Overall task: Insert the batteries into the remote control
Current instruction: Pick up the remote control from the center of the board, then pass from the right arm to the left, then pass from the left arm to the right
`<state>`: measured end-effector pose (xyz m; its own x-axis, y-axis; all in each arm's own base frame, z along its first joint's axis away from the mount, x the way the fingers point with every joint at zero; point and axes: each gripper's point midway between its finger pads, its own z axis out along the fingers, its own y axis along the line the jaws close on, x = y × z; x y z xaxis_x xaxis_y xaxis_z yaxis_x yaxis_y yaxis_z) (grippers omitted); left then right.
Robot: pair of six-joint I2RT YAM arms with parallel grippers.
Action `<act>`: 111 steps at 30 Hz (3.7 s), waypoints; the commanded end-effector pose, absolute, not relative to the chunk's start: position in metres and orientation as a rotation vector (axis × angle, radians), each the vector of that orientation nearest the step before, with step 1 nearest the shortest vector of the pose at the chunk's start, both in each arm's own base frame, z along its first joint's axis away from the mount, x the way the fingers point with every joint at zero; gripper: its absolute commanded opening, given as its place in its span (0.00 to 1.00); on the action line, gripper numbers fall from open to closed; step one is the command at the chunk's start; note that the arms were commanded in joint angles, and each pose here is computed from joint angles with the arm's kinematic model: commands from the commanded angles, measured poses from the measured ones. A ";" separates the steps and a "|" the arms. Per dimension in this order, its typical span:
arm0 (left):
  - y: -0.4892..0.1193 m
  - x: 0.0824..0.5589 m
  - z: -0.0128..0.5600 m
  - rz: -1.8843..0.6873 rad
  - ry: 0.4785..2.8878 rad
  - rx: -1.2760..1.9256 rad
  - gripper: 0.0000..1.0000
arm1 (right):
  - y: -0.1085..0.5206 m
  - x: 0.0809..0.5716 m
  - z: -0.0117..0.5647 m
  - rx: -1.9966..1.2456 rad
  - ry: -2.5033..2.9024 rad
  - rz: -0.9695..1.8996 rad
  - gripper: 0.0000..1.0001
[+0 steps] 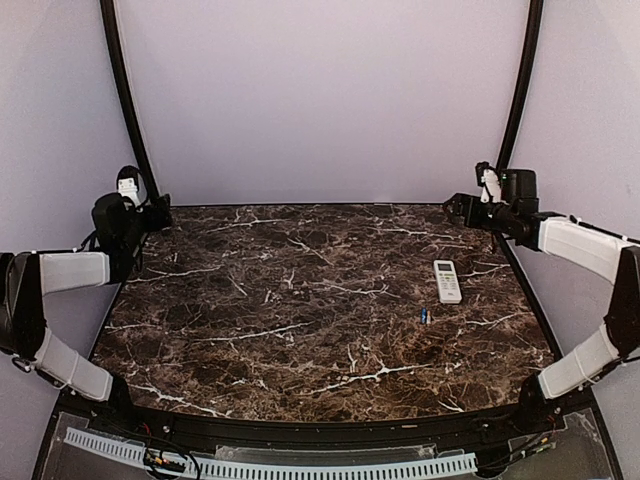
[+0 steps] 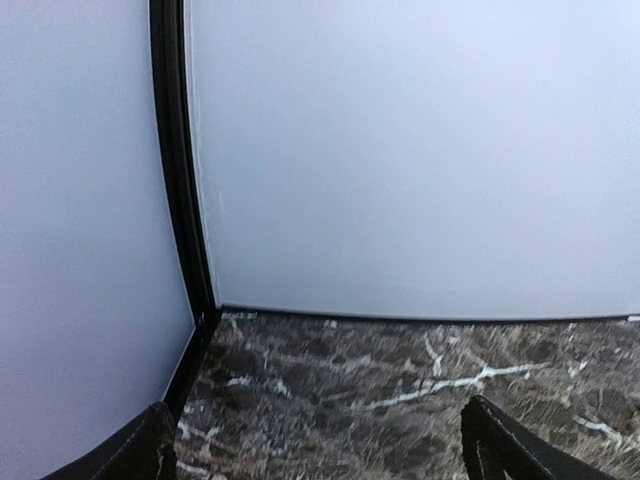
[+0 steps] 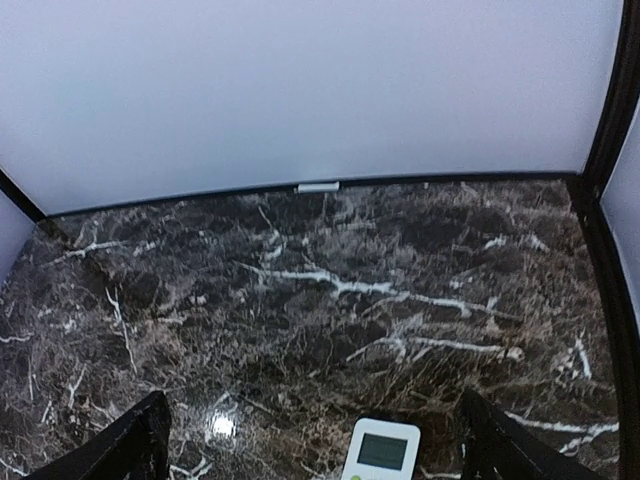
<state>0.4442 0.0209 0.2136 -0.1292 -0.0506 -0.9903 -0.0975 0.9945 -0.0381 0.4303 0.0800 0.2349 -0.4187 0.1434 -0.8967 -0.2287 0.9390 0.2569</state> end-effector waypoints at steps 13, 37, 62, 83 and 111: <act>-0.160 0.430 0.296 -0.272 1.600 0.530 0.99 | 0.084 0.379 0.041 0.107 2.774 0.016 0.95; -0.235 0.363 0.291 -0.321 1.428 1.136 0.99 | 0.175 0.369 0.091 -0.408 2.748 0.565 0.25; -0.343 0.282 0.149 -0.194 1.092 1.921 0.80 | 0.408 0.242 0.142 -1.358 2.334 1.218 0.15; -0.352 0.290 0.165 -0.233 1.236 1.799 0.00 | 0.407 0.235 0.153 -1.428 2.249 1.229 0.29; -0.365 0.228 0.217 -1.037 1.594 1.531 0.00 | 0.355 0.238 0.239 -1.383 1.828 1.180 0.32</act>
